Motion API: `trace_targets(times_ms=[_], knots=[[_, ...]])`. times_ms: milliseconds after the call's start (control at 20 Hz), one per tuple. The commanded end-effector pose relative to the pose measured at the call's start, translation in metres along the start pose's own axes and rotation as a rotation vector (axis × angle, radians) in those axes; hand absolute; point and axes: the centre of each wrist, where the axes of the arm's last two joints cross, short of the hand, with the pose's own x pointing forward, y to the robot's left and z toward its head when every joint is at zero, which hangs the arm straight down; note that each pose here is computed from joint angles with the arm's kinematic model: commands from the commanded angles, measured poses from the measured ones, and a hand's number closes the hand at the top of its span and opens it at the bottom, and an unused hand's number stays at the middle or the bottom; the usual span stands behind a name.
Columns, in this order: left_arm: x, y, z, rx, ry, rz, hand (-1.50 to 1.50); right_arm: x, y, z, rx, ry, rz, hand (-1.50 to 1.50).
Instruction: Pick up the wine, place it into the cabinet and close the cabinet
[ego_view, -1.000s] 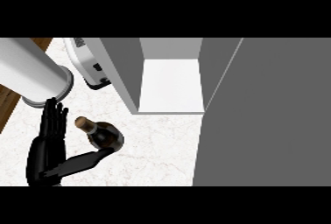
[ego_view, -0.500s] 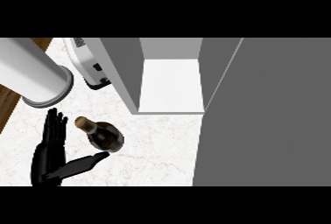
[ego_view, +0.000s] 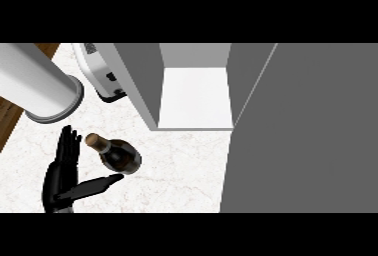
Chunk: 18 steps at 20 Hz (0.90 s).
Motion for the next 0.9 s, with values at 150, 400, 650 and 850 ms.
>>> trace_targets(times_ms=[150, 400, 650, 850], knots=[[-0.026, -0.016, -0.013, -0.050, 0.020, 0.000, -1.50, 0.025, 0.010, 0.019, 0.032, -0.060, -0.035, -1.50], [-0.031, -0.011, -0.022, -0.050, 0.054, 0.006, -1.50, 0.019, -0.009, 0.023, 0.037, -0.053, -0.013, -1.50], [-0.053, -0.014, -0.032, -0.060, 0.046, 0.031, -1.50, 0.018, 0.001, 0.016, 0.036, -0.068, -0.028, -1.50], [-0.046, -0.014, -0.027, -0.075, 0.084, 0.030, -1.50, 0.028, -0.002, 0.013, 0.026, -0.053, -0.023, -1.50]])
